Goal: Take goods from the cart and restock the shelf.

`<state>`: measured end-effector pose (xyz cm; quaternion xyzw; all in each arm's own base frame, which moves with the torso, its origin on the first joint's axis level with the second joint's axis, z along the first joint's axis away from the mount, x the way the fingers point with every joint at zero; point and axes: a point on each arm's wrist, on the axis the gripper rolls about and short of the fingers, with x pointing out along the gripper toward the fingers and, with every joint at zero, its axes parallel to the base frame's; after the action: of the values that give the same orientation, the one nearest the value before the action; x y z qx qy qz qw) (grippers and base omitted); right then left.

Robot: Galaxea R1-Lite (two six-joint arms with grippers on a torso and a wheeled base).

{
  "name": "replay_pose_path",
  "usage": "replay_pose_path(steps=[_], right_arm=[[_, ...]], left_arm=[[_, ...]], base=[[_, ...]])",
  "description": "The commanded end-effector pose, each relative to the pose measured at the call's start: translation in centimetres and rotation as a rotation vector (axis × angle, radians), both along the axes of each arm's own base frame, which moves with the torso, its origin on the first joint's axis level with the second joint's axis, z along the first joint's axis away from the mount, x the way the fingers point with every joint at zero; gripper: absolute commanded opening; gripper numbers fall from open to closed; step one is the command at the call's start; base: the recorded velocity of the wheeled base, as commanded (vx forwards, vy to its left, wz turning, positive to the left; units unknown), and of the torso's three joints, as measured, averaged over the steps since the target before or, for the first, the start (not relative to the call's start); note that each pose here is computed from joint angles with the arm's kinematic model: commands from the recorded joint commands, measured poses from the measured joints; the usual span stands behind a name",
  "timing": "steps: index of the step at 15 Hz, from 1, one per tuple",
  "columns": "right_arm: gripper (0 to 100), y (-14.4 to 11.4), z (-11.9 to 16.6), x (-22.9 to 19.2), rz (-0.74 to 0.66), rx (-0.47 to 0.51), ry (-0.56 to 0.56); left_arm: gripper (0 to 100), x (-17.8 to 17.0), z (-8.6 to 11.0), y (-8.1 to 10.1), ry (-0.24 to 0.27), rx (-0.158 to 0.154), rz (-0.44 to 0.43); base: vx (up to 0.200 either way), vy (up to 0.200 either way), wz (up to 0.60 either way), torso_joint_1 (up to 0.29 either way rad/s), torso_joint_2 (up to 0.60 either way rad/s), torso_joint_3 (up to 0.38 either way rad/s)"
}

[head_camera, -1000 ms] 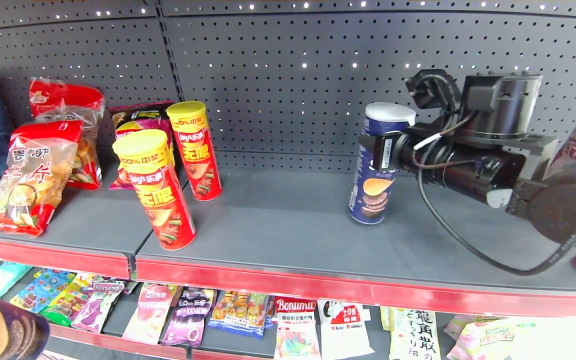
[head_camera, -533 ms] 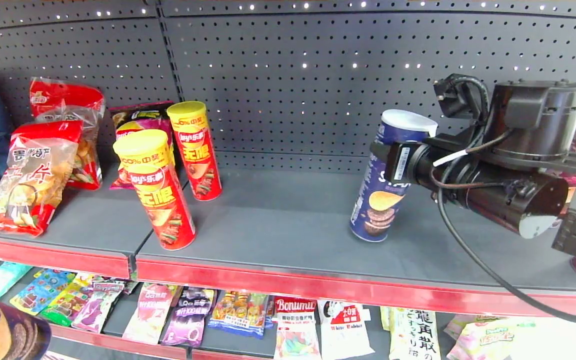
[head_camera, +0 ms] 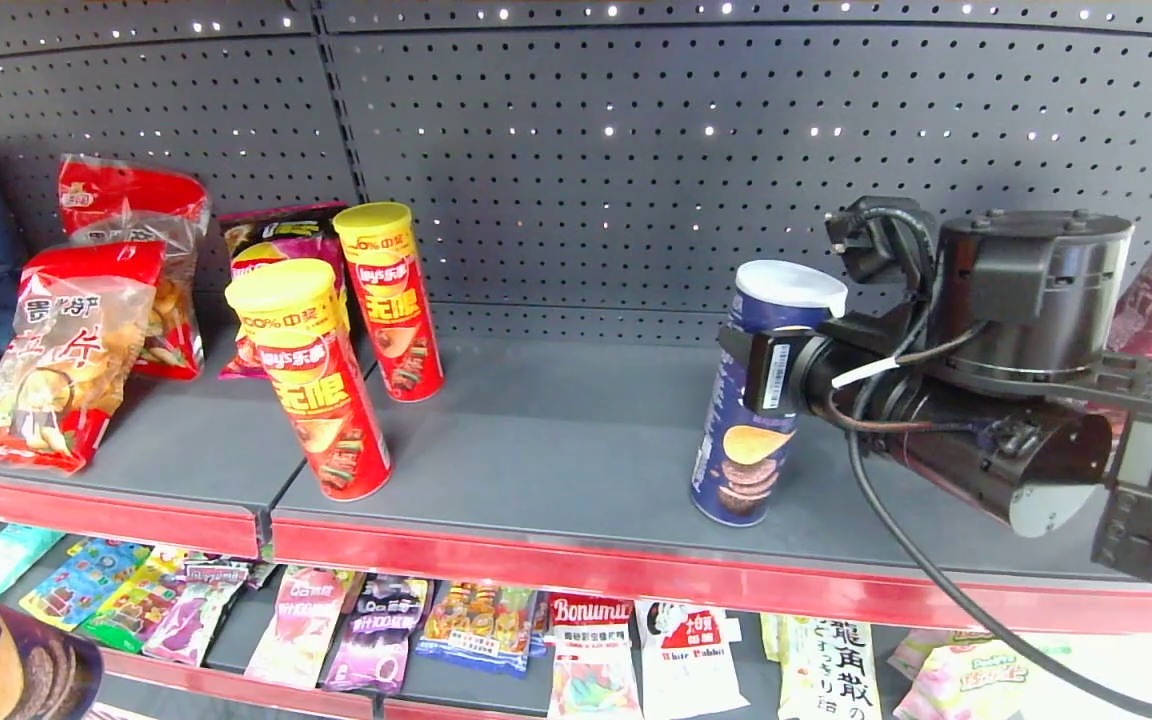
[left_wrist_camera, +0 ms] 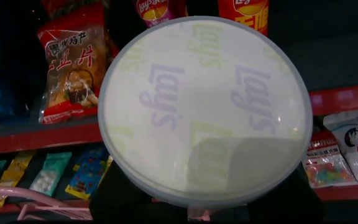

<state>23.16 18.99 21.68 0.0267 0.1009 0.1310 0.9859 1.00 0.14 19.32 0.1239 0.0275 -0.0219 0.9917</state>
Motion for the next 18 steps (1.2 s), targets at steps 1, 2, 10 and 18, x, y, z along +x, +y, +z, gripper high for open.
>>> replay_pose_path(steps=[1, 2, 10, 18], right_arm=[[0, 0.5, -0.3, -0.4, 0.017, -0.008, 0.007], [0, 0.8, -0.4, -0.7, 0.016, -0.014, 0.008], [0, 1.6, -0.4, -1.7, -0.003, -0.031, -0.005], [0, 2.5, -0.1, -2.7, -0.038, -0.054, -0.028]], left_arm=[[0, 0.0, 0.0, 0.0, 0.001, 0.0, 0.0], [0, 0.0, 0.0, 0.0, 0.001, 0.0, 0.0], [0, 0.1, -0.4, 0.0, 0.013, 0.002, -0.001], [0, 0.1, -0.5, 0.0, 0.016, 0.003, -0.001]], base=[[0.0, 0.0, 0.0, 0.0, 0.0, 0.0], [0.0, 0.0, 0.0, 0.0, 0.0, 0.0], [0.0, 0.0, 0.0, 0.0, 0.0, 0.0], [0.0, 0.0, 0.0, 0.0, 0.0, 0.0]])
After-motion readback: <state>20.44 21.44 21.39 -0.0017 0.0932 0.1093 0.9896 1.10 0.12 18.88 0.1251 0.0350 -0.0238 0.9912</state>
